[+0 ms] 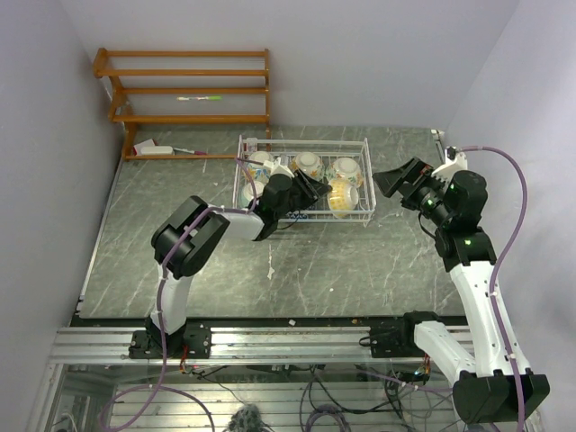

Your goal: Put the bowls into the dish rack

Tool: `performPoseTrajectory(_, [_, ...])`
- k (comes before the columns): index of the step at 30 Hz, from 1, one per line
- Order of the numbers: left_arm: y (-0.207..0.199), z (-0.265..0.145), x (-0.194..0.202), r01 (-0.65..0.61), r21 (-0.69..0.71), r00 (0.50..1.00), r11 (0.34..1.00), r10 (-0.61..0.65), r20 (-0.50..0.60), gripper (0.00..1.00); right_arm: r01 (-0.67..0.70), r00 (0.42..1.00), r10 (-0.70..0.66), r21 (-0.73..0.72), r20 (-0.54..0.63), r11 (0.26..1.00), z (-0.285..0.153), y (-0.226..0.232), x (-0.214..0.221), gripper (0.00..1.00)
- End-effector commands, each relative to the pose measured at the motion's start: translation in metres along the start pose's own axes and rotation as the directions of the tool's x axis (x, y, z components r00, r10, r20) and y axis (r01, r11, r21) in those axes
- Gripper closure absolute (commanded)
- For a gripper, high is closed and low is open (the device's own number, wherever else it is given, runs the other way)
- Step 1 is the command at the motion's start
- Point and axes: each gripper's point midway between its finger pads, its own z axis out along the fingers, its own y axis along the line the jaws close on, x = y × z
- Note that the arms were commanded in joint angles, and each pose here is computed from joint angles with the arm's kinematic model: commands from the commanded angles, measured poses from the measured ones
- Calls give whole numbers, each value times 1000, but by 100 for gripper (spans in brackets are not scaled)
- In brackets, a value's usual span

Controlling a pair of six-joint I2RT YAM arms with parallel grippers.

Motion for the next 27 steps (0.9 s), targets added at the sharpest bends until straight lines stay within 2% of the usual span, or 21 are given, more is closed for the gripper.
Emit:
performPoseTrajectory(1, [26, -7, -6, -64, -109, 998, 992, 66, 12, 51, 0, 1000, 0, -12, 9, 1000, 2, -1, -1, 3])
performPoseTrajectory(12, [27, -17, -25, -142, -193, 988, 971, 150, 29, 42, -9, 1000, 9, -22, 2, 1000, 4, -1, 2, 3])
performPoseTrajectory(19, [21, -18, -32, -177, -217, 982, 960, 186, 24, 40, -11, 1000, 11, -29, 5, 1000, 3, 1, 1, 3])
performPoseTrajectory(27, [12, -26, -53, -273, -315, 957, 909, 291, 12, 37, -13, 1000, 13, -50, 10, 999, 6, 5, -2, 3])
